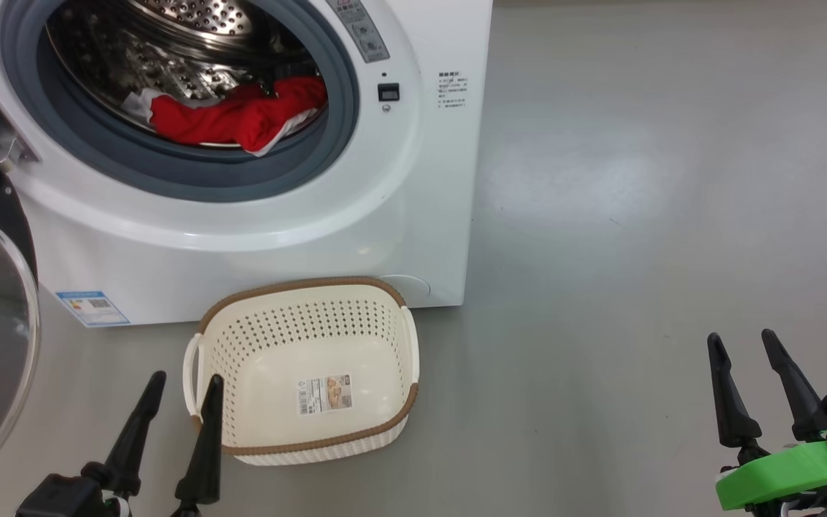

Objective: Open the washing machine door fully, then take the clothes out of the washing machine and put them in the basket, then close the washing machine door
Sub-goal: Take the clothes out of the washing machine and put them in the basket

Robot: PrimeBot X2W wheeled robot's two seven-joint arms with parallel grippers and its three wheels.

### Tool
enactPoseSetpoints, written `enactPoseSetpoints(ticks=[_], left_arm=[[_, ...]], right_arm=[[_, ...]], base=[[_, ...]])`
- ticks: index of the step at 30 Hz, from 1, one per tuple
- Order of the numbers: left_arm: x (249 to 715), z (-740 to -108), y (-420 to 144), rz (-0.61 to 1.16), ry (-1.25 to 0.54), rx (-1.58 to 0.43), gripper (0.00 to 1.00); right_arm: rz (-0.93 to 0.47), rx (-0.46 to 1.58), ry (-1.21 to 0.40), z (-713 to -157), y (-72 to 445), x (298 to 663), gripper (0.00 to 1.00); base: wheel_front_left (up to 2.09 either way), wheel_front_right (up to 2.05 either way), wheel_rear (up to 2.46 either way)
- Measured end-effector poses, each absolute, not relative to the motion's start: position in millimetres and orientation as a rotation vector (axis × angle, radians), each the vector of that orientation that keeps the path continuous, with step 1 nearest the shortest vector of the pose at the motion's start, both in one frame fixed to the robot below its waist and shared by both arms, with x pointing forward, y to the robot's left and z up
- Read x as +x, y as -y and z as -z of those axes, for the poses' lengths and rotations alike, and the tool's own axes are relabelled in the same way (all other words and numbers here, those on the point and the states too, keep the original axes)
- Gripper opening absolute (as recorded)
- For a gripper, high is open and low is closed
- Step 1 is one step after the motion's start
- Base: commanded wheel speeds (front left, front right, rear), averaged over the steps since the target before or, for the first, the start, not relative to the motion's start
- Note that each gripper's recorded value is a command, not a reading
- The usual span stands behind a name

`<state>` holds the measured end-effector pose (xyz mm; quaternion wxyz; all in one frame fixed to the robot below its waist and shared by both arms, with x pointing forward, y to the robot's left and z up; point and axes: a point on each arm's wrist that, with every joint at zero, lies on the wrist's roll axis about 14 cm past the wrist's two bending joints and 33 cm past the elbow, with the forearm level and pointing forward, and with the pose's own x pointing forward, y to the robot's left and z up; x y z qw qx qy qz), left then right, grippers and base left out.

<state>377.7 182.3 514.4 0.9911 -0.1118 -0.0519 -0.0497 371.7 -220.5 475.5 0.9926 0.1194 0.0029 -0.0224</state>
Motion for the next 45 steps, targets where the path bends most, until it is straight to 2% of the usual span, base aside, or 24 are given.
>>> enactPoseSetpoints(ticks=[15, 36, 45], left_arm=[[378, -512, -185, 0.094, 0.097, -0.219, 1.0], [380, -496, -187, 0.074, 0.052, -0.224, 1.0], [426, -495, -174, 0.106, 0.052, -0.192, 1.0]], right_arm=[[0.042, 0.241, -0.013, -473, 219, 373, 1.0], [0.035, 0.25, -0.033, -466, 215, 378, 1.0], [0.043, 0.261, -0.049, -458, 213, 392, 1.0]], base=[[1.12, -1.2, 0.08], [0.05, -0.05, 0.0], [0.0, 0.0, 0.0]])
